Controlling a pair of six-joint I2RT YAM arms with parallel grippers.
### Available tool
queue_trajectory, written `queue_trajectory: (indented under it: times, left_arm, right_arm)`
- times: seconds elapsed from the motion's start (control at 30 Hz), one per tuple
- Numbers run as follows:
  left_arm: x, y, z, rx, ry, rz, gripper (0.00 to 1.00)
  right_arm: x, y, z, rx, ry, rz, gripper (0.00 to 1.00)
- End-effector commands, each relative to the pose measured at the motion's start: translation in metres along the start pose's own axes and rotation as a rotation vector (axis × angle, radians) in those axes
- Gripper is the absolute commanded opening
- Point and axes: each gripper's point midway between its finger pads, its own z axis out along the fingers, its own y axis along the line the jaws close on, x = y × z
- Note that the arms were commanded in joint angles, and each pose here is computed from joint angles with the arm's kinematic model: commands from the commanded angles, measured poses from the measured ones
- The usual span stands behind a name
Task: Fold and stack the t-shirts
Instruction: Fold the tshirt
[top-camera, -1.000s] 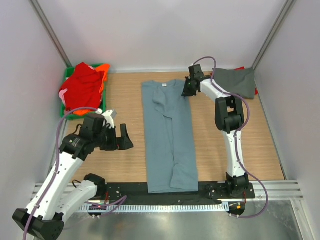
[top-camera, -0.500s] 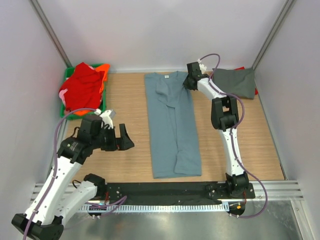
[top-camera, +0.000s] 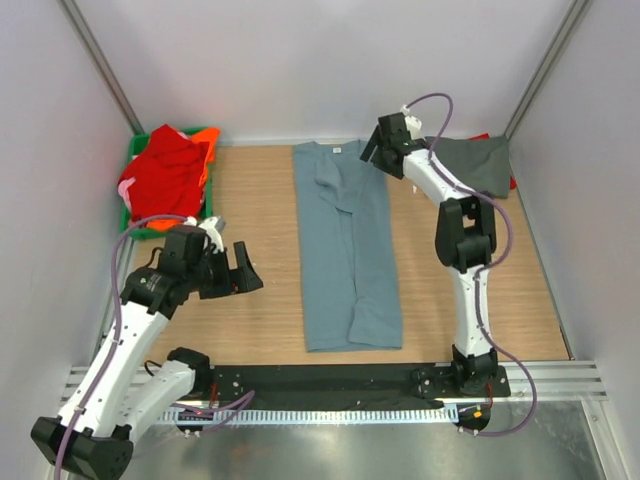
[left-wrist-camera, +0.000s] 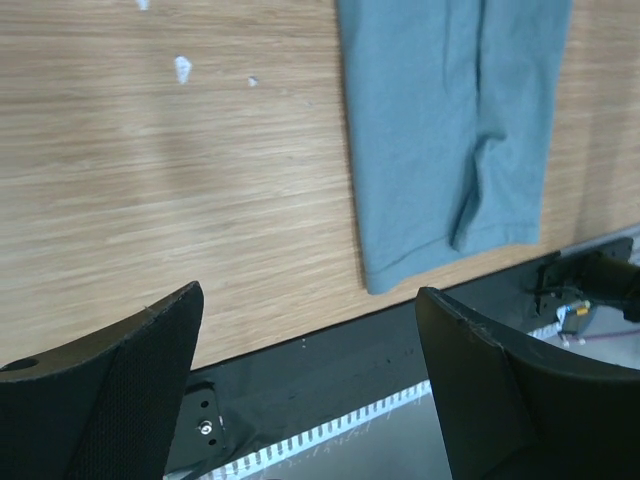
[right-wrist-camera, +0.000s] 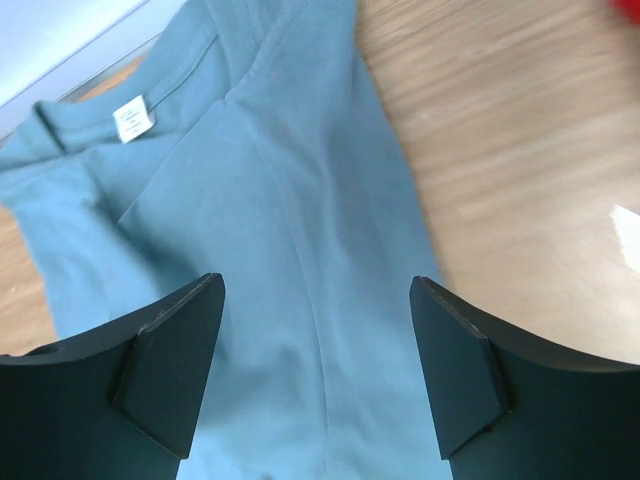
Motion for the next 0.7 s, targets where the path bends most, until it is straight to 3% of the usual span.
queue_trajectory:
  times: [0.0, 0.03, 0.07, 0.13, 0.17, 0.2, 0.23, 0.3, 0.33, 0.4, 0.5, 0.67]
  left_arm:
    - [-0.016, 0.016, 0.005, -0.104, -0.073, -0.066, 0.87]
    - [-0.016, 0.015, 0.006, -0.105, -0.074, -0.076, 0.87]
    - [-0.017, 0.012, 0.007, -0.094, -0.079, -0.119, 0.87]
    - [-0.003, 0.012, 0.019, -0.087, -0.047, -0.169, 0.87]
    - [-0.003, 0.005, 0.026, -0.051, -0.058, -0.191, 0.87]
    - [0.012, 0.007, 0.039, -0.052, -0.019, -0.241, 0.87]
    - [0.023, 0.0, 0.046, -0.031, 0.008, -0.241, 0.86]
    - [0.037, -0.003, 0.067, -0.02, 0.026, -0.286, 0.84]
    - [0.047, -0.012, 0.073, -0.002, 0.044, -0.261, 0.84]
    - [0.058, -0.021, 0.089, -0.017, 0.055, -0.249, 0.84]
    - [0.061, -0.027, 0.103, -0.065, 0.039, -0.22, 0.83]
    - [0.101, -0.047, 0.129, -0.096, 0.108, -0.179, 0.79]
  right_arm:
    - [-0.088, 0.017, -0.133, -0.002, -0.229, -0.047, 0.82]
    - [-0.07, -0.001, -0.14, 0.04, -0.192, -0.064, 0.82]
    - [-0.085, -0.002, -0.185, 0.012, -0.244, -0.045, 0.83]
    - [-0.04, -0.042, -0.197, 0.088, -0.162, -0.046, 0.87]
    - [-0.041, -0.049, -0.236, 0.057, -0.197, -0.018, 0.88]
    - [-0.025, -0.062, -0.244, 0.067, -0.175, 0.009, 0.89]
    - [0.024, -0.091, -0.24, 0.121, -0.097, -0.023, 0.89]
    - [0.053, -0.108, -0.27, 0.106, -0.104, -0.015, 0.9]
    - [0.098, -0.13, -0.267, 0.157, -0.031, -0.034, 0.91]
    - [0.14, -0.151, -0.279, 0.165, 0.02, -0.046, 0.91]
    - [0.182, -0.155, -0.292, 0.136, 0.078, -0.034, 0.91]
    - [0.225, -0.157, -0.307, 0.094, 0.128, -0.06, 0.9]
